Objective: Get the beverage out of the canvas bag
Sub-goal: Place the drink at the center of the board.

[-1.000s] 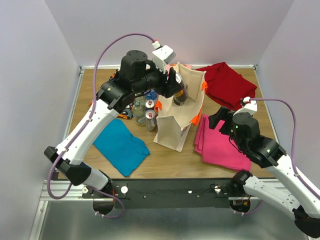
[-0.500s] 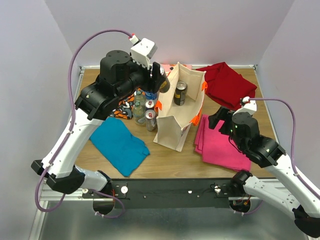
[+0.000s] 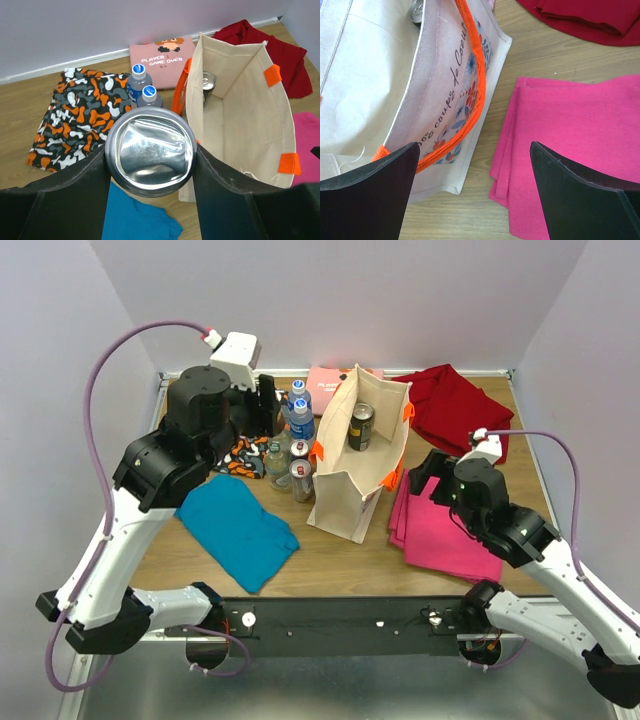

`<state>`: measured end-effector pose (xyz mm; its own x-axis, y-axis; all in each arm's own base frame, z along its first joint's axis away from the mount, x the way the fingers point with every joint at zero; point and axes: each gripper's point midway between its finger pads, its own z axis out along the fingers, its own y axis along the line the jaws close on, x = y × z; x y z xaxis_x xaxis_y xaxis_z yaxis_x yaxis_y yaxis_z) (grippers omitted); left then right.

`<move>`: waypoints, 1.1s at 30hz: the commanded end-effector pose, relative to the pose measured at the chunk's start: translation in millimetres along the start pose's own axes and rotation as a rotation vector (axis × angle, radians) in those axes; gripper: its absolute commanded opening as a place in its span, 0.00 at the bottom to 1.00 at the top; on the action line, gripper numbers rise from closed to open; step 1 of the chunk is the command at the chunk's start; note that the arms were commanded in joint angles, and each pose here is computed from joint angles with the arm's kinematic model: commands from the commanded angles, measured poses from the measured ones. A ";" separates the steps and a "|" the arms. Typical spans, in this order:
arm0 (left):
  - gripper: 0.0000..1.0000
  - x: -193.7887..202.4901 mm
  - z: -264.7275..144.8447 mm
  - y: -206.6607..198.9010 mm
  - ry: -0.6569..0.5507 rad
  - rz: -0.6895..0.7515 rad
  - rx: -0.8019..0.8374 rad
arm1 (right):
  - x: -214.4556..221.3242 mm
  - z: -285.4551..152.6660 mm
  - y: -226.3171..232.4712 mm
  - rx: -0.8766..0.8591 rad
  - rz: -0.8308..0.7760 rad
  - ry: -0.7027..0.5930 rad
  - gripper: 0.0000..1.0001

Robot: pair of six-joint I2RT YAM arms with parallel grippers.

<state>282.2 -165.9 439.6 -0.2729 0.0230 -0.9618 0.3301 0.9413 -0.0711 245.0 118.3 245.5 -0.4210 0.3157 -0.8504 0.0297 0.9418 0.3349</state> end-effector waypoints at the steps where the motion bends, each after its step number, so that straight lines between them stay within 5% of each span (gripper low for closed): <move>1: 0.00 -4.2 -7.0 18.0 -0.059 -0.099 -0.099 | -1.7 4.8 7.5 -0.026 -0.010 -0.006 1.00; 12: 0.00 85.8 21.6 26.5 0.070 -0.182 -0.189 | -0.9 3.8 1.3 -0.007 -0.004 -0.019 1.00; 33: 0.00 163.8 49.7 32.4 0.091 -0.192 -0.221 | 1.7 5.0 -4.9 0.020 -0.016 -0.018 1.00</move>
<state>276.7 -144.5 244.7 -0.5123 -0.0350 -0.8581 0.0999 0.9900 -0.1000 247.6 121.2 242.1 -0.4208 0.3047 -0.8545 0.0176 0.9445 0.3281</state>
